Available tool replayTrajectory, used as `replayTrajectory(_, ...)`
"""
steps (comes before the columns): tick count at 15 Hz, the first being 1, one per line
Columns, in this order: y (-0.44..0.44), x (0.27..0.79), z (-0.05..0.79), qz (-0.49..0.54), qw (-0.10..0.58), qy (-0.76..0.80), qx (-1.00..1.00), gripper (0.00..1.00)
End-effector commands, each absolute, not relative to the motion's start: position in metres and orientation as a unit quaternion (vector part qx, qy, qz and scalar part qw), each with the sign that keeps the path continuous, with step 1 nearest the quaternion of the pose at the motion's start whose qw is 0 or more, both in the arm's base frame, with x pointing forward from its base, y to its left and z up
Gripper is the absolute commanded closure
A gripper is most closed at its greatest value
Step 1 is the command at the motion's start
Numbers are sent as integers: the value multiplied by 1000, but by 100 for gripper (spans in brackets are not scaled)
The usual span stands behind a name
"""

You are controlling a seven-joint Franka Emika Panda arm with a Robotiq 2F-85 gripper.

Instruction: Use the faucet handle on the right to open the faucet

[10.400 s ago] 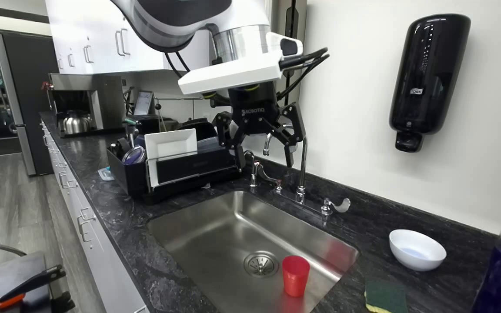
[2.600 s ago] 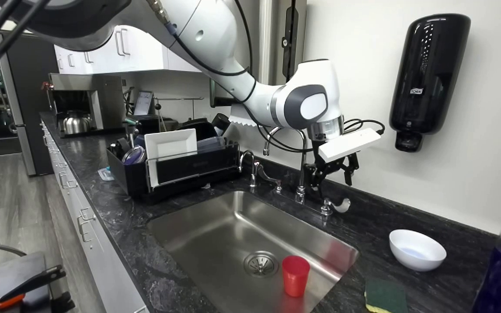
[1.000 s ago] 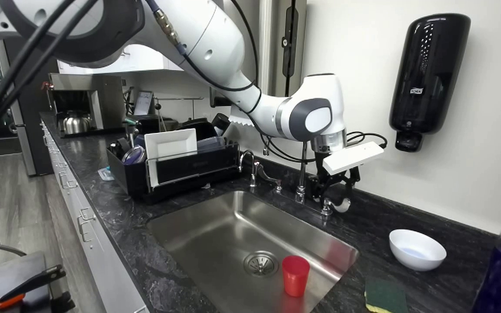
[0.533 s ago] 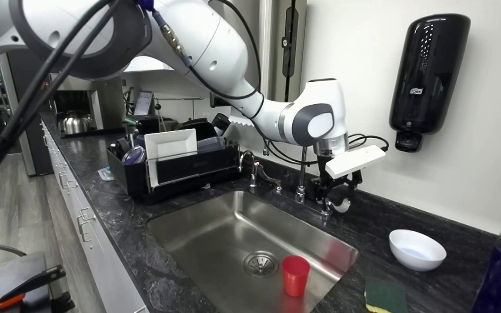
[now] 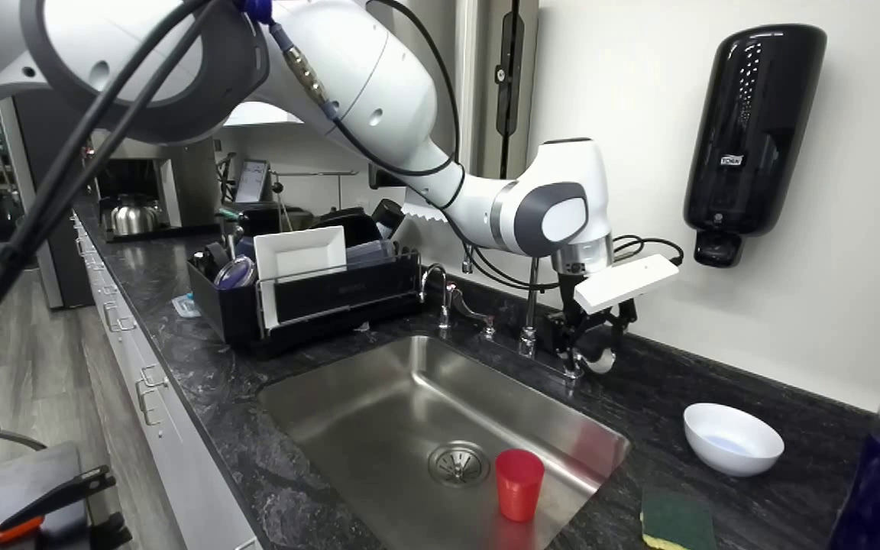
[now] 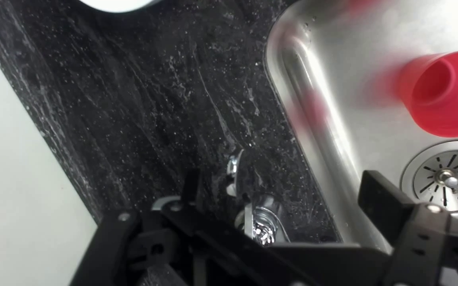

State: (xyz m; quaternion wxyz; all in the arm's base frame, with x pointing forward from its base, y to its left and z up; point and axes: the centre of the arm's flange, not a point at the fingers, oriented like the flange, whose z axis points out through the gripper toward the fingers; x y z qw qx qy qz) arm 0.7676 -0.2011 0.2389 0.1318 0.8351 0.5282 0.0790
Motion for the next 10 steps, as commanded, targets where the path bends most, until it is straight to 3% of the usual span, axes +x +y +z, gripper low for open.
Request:
replayTrajectory(1,-205,769,238,75,119,550,824,0)
replayTrajectory(10,-205,761,224,52,99,565,818,0)
